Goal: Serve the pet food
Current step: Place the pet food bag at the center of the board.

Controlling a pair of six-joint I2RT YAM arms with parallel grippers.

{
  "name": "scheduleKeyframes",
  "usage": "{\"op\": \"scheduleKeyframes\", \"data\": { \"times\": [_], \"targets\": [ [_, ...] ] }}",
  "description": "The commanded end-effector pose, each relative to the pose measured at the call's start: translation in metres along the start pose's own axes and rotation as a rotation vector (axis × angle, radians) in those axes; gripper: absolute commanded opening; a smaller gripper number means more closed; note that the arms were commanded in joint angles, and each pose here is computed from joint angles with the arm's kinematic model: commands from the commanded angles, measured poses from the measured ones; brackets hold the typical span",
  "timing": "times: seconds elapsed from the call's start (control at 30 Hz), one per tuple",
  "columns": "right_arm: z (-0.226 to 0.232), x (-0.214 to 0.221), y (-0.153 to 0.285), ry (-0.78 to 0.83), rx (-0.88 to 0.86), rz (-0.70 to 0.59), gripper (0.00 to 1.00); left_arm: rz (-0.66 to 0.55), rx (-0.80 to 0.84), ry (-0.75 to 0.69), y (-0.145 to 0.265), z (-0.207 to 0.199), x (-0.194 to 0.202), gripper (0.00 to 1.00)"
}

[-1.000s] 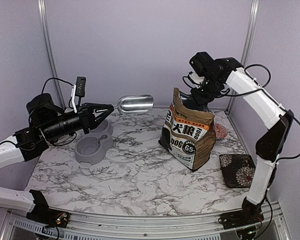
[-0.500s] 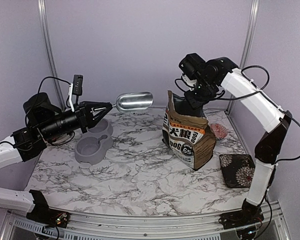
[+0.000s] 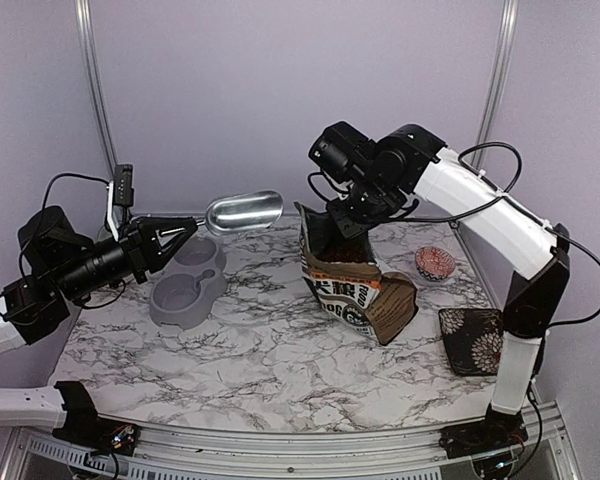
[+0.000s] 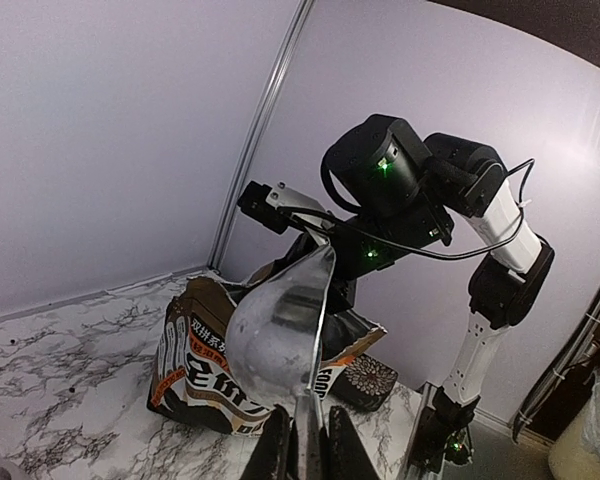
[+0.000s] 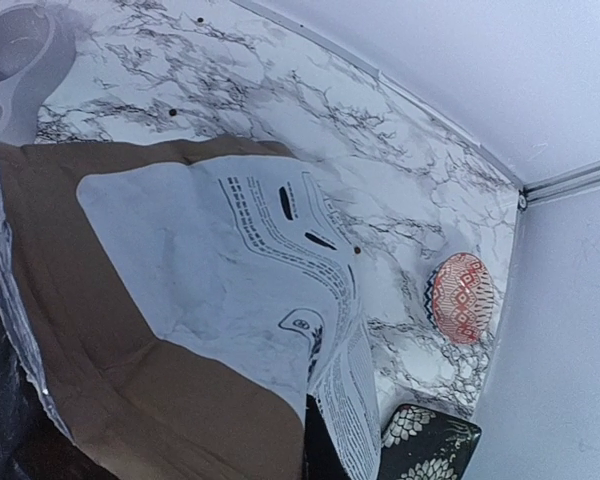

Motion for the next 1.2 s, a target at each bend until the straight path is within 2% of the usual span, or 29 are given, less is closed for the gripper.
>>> {"op": "scheduleKeyframes", "data": {
  "times": [0.0,0.4,0.6,0.73,1.17],
  "targets": [
    [0.025,-0.028,0.027,-0.148,-0.106,-0.18,0.0,0.008,-0.042,0.017,0.015,0.002,0.007,0.0],
    [0.094,-0.014,0.007,-0.153,-0.245,-0.124,0.0,0.063,-0.176,0.053,0.054,0.01,0.025,0.0],
    [0.131,-0.007,-0.007,-0.113,-0.302,-0.093,0.0,0.063,-0.187,0.095,0.067,0.009,0.03,0.0],
    [0.155,0.0,-0.015,-0.084,-0.324,-0.066,0.0,0.114,-0.164,0.121,0.07,0.008,0.04,0.0],
    [0.175,0.025,-0.034,-0.109,-0.334,-0.029,0.0,0.24,-0.237,0.281,0.08,0.023,0.081,0.0]
  ]
}}
Point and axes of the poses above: each gripper's point midway between its finger pads, its own y axis back along the fingers, its own z axis along the line the jaws close on, x = y × z, the point moved 8 cm from there along y, back along the fingers, and after that the axes turned 3 degrees about y, right-handed, at the moved point
